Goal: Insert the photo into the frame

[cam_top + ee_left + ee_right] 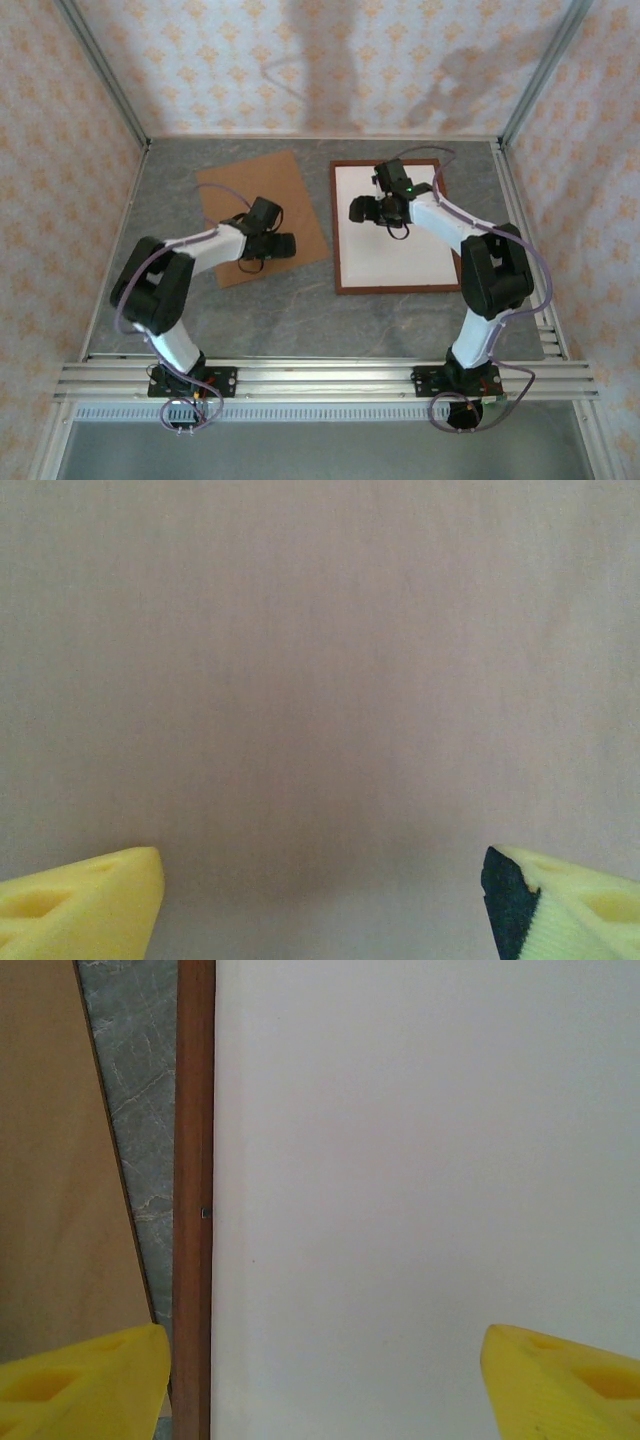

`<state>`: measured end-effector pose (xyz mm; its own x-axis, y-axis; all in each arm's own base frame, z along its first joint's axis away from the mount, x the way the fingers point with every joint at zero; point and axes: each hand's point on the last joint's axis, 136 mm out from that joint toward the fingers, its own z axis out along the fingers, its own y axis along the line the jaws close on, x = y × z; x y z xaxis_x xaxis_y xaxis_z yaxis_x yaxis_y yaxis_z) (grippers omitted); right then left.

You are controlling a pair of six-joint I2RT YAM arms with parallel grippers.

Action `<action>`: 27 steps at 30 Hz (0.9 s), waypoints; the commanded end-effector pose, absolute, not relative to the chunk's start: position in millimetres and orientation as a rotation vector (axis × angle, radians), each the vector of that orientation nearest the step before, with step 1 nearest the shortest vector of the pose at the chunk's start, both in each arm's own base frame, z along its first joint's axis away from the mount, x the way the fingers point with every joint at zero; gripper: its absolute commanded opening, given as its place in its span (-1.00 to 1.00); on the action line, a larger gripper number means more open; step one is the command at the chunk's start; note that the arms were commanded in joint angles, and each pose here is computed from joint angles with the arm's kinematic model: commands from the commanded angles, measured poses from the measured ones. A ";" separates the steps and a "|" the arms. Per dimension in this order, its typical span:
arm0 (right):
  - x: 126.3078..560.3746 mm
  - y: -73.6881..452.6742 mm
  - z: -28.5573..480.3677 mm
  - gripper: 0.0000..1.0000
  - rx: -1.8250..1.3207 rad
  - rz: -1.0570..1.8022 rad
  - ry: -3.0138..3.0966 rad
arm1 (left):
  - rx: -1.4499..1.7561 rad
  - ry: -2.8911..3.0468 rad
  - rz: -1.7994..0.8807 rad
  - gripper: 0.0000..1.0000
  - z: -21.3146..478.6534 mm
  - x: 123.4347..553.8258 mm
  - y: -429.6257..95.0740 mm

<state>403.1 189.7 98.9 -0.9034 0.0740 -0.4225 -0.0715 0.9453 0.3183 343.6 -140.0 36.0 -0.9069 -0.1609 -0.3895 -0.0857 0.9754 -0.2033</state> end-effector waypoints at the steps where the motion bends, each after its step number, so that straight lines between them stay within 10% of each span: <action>1: 396.0 202.7 122.2 0.62 -0.024 0.479 2.605 | -0.191 2.638 -0.295 0.70 67.9 331.6 -133.8; 13: 430.1 312.3 125.8 0.90 -0.139 0.494 2.484 | -0.665 2.326 -0.118 0.92 110.4 407.7 -5.4; 27: 492.3 350.4 58.8 0.76 -0.047 0.399 2.593 | -0.752 2.512 -0.103 0.85 56.4 451.0 47.3</action>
